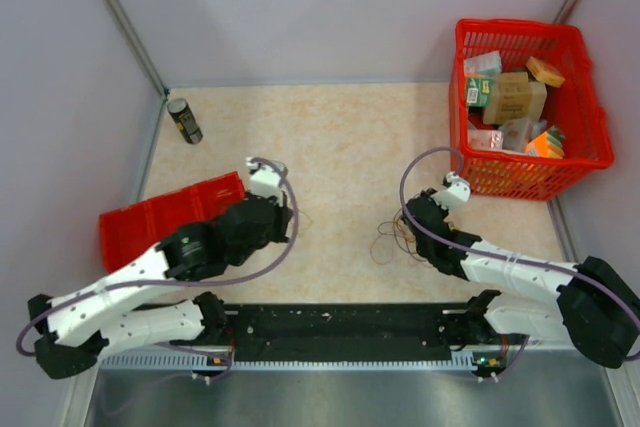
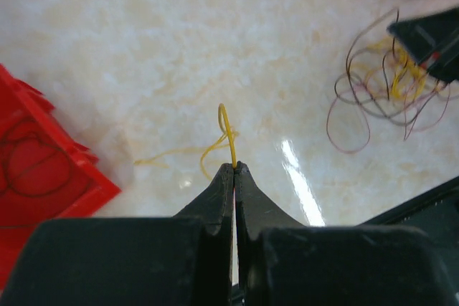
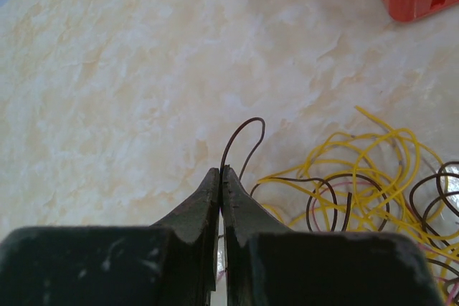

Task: Untangle the cables

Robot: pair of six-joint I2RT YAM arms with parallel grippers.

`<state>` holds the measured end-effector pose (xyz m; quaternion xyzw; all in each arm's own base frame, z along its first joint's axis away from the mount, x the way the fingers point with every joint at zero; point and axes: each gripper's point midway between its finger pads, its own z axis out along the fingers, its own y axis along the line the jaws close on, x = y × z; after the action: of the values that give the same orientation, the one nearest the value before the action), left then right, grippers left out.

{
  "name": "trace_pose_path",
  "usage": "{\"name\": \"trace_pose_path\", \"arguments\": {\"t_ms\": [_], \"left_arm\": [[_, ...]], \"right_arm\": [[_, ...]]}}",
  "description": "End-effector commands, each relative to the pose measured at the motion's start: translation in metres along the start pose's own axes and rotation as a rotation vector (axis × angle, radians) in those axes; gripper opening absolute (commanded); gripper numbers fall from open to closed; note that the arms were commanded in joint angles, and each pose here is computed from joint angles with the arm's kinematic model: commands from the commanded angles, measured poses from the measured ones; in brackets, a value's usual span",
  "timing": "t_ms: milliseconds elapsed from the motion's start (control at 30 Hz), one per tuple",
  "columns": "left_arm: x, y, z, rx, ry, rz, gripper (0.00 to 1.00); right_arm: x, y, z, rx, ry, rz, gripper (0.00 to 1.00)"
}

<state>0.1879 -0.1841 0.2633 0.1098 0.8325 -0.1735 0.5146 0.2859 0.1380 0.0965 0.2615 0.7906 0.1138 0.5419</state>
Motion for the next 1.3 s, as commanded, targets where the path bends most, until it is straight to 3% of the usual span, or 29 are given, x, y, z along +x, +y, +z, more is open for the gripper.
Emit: {"name": "trace_pose_path", "arguments": {"t_ms": [0, 267, 367, 633, 767, 900, 967, 1100, 1267], "left_arm": [[0.03, -0.049, 0.037, 0.142, 0.074, -0.106, 0.0], [0.124, -0.048, 0.091, 0.043, 0.344, 0.035, 0.0], [0.14, -0.045, 0.099, 0.01, 0.405, 0.081, 0.0], [0.13, -0.028, 0.1, -0.094, 0.385, 0.121, 0.04], [0.128, 0.0, 0.084, -0.204, 0.41, 0.171, 0.0], [0.121, 0.009, 0.067, -0.214, 0.405, 0.181, 0.0], [0.12, 0.005, 0.066, -0.176, 0.393, 0.164, 0.08], [0.121, -0.023, 0.077, -0.032, 0.358, 0.125, 0.34], [0.111, -0.045, 0.11, 0.025, 0.348, 0.085, 0.49]], "right_arm": [[-0.027, 0.021, 0.0, -0.062, -0.09, 0.047, 0.0], [-0.028, 0.019, -0.002, -0.075, -0.098, 0.063, 0.0], [-0.026, 0.021, -0.001, -0.081, -0.092, 0.062, 0.0], [-0.026, 0.022, 0.0, -0.083, -0.091, 0.057, 0.0], [-0.026, 0.022, 0.0, -0.083, -0.088, 0.056, 0.0], [-0.025, 0.023, 0.0, -0.088, -0.084, 0.057, 0.0], [-0.025, 0.024, 0.0, -0.092, -0.083, 0.059, 0.0], [-0.023, 0.024, 0.001, -0.091, -0.077, 0.051, 0.0], [-0.024, 0.023, -0.001, -0.095, -0.08, 0.058, 0.0]]}}
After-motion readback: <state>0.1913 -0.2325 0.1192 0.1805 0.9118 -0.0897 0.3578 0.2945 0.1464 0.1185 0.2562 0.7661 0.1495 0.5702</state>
